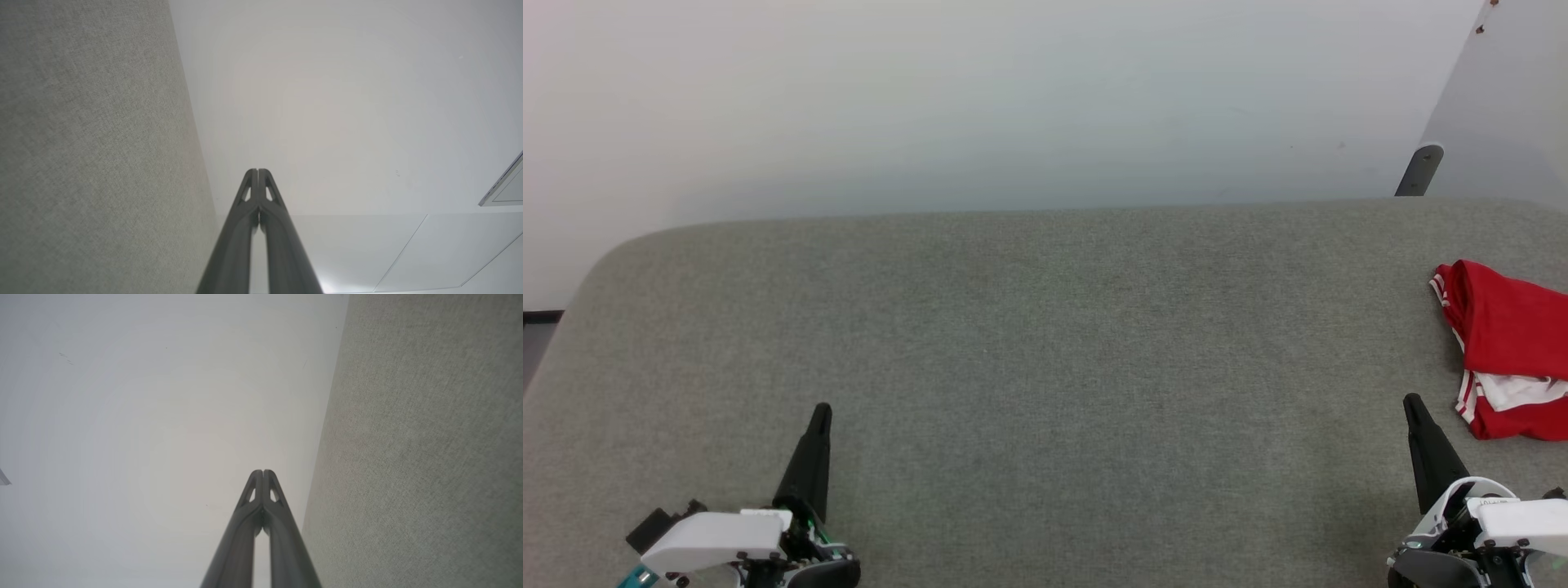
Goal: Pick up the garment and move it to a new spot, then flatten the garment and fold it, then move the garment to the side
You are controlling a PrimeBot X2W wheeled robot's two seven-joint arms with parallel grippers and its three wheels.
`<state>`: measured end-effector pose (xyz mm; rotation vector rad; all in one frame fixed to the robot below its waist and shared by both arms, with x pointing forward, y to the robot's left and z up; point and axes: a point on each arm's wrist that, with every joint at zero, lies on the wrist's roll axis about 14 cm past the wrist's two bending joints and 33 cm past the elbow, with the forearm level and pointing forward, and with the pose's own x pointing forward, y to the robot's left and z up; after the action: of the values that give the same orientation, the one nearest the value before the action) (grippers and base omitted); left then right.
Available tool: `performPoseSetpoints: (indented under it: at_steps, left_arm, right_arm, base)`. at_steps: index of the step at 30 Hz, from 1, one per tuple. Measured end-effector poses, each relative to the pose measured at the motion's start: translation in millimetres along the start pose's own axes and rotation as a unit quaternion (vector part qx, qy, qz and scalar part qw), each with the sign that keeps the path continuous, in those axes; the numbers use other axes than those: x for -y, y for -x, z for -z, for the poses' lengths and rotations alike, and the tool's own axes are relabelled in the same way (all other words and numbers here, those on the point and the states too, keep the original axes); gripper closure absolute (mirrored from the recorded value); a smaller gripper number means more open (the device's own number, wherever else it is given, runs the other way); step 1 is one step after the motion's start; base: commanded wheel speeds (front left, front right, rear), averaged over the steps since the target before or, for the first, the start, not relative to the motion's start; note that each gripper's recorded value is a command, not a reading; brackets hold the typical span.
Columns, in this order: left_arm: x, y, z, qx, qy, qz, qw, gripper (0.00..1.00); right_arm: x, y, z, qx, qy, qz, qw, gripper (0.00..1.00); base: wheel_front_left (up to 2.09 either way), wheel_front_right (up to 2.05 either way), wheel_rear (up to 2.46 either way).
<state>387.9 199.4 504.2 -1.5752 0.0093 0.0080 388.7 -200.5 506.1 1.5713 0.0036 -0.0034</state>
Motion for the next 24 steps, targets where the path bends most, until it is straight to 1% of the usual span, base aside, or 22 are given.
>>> performPoseSetpoints:
  at_steps: [24]
  left_arm:
    - [0.0, 0.0, 0.0, 0.0, 0.0, 0.0, 1.0, 1.0]
  right_arm:
    - [0.1, 0.0, 0.0, 0.0, 0.0, 0.0, 1.0, 1.0]
  base:
    - [0.0, 0.0, 0.0]
